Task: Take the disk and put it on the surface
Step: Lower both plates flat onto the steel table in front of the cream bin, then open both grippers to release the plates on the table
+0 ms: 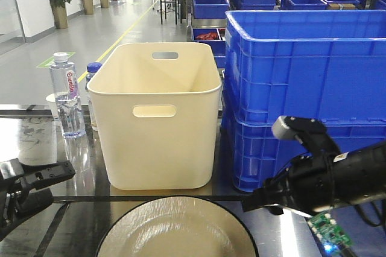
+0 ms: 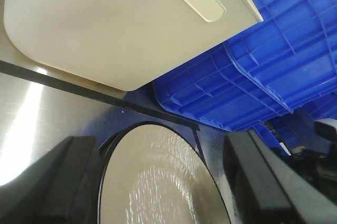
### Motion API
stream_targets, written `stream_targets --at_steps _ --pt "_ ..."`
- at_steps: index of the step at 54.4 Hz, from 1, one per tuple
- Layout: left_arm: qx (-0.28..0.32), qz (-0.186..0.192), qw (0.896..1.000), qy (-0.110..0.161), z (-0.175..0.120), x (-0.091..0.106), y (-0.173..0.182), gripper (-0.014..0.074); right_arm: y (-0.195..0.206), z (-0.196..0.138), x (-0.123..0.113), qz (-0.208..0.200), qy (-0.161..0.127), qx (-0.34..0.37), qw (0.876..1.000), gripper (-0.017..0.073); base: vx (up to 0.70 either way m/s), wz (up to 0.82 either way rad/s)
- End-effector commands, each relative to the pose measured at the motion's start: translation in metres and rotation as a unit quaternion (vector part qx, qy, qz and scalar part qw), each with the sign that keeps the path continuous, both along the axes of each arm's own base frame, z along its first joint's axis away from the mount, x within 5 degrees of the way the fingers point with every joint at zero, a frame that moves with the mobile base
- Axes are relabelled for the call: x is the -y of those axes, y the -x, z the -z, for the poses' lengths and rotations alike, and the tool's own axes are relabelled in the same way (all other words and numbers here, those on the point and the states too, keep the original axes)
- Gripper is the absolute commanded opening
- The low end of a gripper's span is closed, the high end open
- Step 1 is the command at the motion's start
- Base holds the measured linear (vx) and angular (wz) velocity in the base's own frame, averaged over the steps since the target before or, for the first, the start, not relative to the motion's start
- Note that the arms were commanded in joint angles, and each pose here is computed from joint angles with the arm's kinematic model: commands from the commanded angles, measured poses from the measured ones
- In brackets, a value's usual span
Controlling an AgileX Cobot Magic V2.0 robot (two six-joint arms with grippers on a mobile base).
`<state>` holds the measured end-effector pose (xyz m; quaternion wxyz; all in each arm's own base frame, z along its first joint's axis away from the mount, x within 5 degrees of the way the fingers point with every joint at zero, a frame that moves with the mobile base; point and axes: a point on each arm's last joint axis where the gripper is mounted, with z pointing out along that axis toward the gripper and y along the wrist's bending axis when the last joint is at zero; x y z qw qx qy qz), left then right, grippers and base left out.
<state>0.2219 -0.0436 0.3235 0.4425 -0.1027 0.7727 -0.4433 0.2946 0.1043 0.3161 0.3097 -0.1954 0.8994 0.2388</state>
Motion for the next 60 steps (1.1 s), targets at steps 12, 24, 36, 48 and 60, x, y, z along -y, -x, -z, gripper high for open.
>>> stream_targets --at_steps 12,24,36,48,60 --pt "0.105 0.023 0.992 -0.060 -0.022 0.002 0.007 0.0414 0.032 -0.067 0.010 0.022 -0.035 0.127 0.991 0.0457 0.00 0.00" --pt "0.180 0.010 0.978 -0.100 -0.044 0.001 0.033 0.0064 0.038 -0.073 0.011 0.021 -0.038 0.137 0.990 0.0457 0.00 0.00" --pt "0.253 -0.044 0.948 -0.189 -0.066 -0.005 0.072 -0.0001 0.038 -0.072 0.011 0.021 -0.038 0.137 0.990 0.0457 0.00 0.00" --pt "0.241 -0.077 0.936 -0.244 -0.068 -0.011 0.101 -0.0001 0.038 -0.072 0.011 0.021 -0.038 0.137 0.990 0.0457 0.00 0.00" --pt "0.211 0.006 0.947 -0.244 -0.059 0.001 0.111 -0.0001 0.038 -0.072 0.011 0.021 -0.038 0.137 0.990 0.0457 0.00 0.00"
